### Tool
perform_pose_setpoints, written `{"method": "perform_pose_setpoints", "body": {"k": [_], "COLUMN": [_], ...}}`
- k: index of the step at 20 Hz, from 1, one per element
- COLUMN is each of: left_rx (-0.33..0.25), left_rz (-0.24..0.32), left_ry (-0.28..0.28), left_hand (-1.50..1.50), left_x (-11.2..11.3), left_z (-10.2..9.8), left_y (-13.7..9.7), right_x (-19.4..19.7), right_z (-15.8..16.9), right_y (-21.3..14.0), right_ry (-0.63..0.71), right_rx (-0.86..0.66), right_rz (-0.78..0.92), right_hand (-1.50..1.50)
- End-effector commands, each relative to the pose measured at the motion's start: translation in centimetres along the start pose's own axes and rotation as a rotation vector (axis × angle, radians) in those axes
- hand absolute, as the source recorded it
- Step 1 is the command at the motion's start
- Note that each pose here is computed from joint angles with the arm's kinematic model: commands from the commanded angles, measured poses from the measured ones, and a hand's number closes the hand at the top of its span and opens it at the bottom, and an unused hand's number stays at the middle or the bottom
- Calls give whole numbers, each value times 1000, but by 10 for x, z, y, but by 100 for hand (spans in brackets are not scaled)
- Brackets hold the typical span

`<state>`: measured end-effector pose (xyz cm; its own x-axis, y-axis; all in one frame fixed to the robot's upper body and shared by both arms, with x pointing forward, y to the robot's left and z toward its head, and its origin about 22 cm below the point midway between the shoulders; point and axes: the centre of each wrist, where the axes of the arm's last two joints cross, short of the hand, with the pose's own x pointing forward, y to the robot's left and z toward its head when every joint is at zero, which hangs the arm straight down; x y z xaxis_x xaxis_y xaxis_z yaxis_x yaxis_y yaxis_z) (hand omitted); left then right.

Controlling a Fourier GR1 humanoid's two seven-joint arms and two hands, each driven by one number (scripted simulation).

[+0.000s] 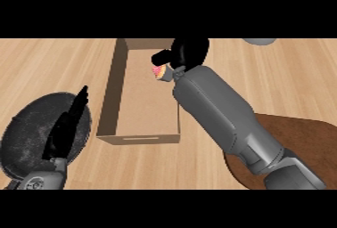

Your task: Pick the cupcake from the cutting board and place it in the cardboard box

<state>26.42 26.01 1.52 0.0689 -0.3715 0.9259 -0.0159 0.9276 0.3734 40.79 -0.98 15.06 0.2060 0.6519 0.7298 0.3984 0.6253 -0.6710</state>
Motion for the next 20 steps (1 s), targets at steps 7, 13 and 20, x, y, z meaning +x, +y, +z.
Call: {"method": "perform_pose_setpoints", "body": {"k": [7, 13, 20], "left_rx": [37, 107, 122], "left_rz": [18, 13, 10], "left_ry": [47, 75, 94], "left_hand": [0, 0, 0], "left_x": [-16, -18, -32], "left_z": [16, 22, 38], "left_y": [25, 21, 33], "right_x": [-14, -52, -98], "right_z": [-5, -14, 15], "right_y": [-8, -24, -76], "right_ry": [45, 123, 70], "right_rx": [-281, -356, -384], "right_rz": [-466, -499, -536], "right_hand": [-150, -150, -150]}}
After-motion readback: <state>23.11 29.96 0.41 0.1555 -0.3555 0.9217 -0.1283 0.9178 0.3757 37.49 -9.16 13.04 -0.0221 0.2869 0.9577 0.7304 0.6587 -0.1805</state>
